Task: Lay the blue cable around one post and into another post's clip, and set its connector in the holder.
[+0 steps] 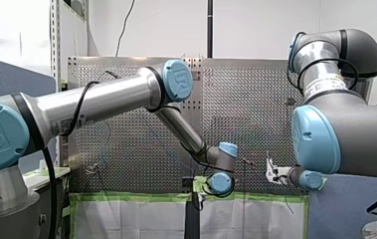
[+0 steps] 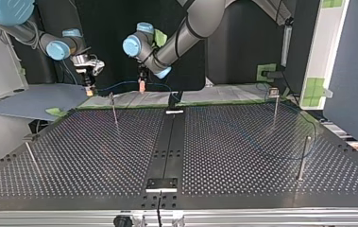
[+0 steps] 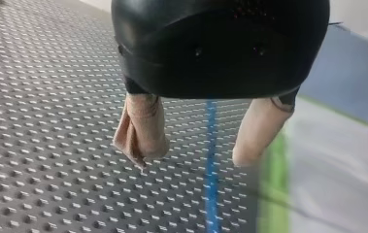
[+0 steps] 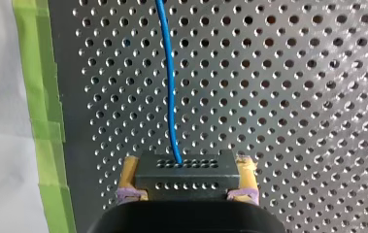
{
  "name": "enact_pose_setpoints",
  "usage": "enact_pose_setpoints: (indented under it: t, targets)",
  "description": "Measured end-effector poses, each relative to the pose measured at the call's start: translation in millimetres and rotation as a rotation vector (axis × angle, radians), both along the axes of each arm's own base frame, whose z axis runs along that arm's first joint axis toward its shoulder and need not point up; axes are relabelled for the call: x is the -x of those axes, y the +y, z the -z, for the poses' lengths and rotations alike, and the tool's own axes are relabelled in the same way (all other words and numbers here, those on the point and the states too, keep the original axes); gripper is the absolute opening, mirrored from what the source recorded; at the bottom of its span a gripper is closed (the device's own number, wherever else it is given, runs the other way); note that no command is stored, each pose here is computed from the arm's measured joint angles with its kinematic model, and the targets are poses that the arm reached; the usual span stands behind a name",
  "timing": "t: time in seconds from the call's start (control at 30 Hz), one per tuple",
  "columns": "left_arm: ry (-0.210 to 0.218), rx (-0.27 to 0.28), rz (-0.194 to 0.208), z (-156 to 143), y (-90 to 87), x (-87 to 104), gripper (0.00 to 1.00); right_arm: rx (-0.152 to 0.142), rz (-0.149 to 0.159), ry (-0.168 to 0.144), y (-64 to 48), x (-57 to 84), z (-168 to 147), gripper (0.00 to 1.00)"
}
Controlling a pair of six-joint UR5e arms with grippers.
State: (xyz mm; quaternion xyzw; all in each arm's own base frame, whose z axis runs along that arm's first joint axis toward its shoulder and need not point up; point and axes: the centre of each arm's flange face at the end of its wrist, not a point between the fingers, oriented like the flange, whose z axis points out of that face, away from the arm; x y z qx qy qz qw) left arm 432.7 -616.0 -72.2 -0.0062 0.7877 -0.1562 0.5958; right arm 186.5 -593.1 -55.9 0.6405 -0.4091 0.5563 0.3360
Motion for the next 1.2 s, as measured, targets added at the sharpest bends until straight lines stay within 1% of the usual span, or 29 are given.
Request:
enact_pose_setpoints:
  t: [0.17, 0.27, 0.37, 0.47, 0.63, 0.67, 0.7, 0.77, 0.8, 0.83, 0.87, 0.9, 0.97, 1.0, 1.03, 1.07, 1.1, 1.13, 1.2]
  targets:
    - [-0.057, 0.052, -0.024, -18, -13.8, -12.2, 1.0, -0.008, 0.006, 0.016, 0.5, 4.4, 1, 0.0]
    - [-0.082, 0.066, -0.034, -27, -19.4, -19.7, 1.0, -0.015, 0.012, 0.021, 0.5, 8.0, 2, 0.0]
    - [-0.099, 0.066, -0.035, -33, -22.4, -24.2, 1.0, -0.022, 0.024, 0.023, -0.1, 12.8, 2, 0.0]
    - [-0.107, 0.064, -0.033, -35, -24.0, -25.2, 1.0, -0.028, 0.041, 0.024, -1.3, 18.7, 3, 0.0]
    - [-0.118, 0.058, -0.02, -35, -27.2, -22.5, 1.0, -0.032, 0.075, 0.02, -4.7, 29.1, 3, 0.0]
    - [-0.124, 0.054, -0.012, -34, -28.2, -21.6, 0.88, -0.033, 0.08, 0.017, -5.4, 30.5, 3, 0.0]
    - [-0.128, 0.051, -0.006, -33, -28.8, -20.9, 0.88, -0.033, 0.085, 0.014, -6.5, 32.1, 2, 0.0]
    - [-0.139, 0.041, 0.005, -31, -29.1, -19.5, 0.64, -0.034, 0.091, 0.012, -7.9, 34.0, 2, 0.0]
    - [-0.144, 0.037, 0.01, -30, -29.1, -19.1, 0.64, -0.034, 0.095, 0.011, -8.7, 35.0, 2, 0.0]
    - [-0.148, 0.035, 0.014, -29, -29.3, -18.9, 0.46, -0.034, 0.097, 0.011, -9.1, 35.5, 1, 0.0]
    - [-0.154, 0.034, 0.02, -29, -29.7, -18.8, 0.31, -0.034, 0.099, 0.01, -9.5, 35.8, 1, 0.0]
    - [-0.158, 0.036, 0.025, -29, -30.1, -18.9, 0.31, -0.035, 0.1, 0.01, -9.7, 36.1, 1, 0.0]
    - [-0.168, 0.046, 0.038, -29, -32.0, -19.7, 0.18, -0.035, 0.102, 0.011, -10.2, 36.6, 1, 0.0]
    - [-0.171, 0.053, 0.044, -29, -32.7, -20.4, 0.18, -0.036, 0.105, 0.011, -11.4, 37.3, 1, 0.0]
    - [-0.177, 0.063, 0.051, -30, -33.9, -21.6, 0.08, -0.036, 0.107, 0.011, -12.7, 37.9, 0, 0.0]
    - [-0.183, 0.076, 0.059, -31, -35.2, -22.8, 0.04, -0.037, 0.108, 0.011, -14.5, 38.3, -1, 0.0]
    - [-0.185, 0.082, 0.063, -31, -35.7, -23.5, 0.04, -0.038, 0.109, 0.011, -17.2, 38.7, -2, 0.0]
    - [-0.189, 0.09, 0.068, -32, -36.5, -24.4, 0.0, -0.039, 0.11, 0.011, -19.0, 38.9, -3, 0.0]
    - [-0.199, 0.109, 0.076, -33, -37.9, -26.9, 0.0, -0.041, 0.111, 0.011, -23.2, 39.3, -6, 0.0]
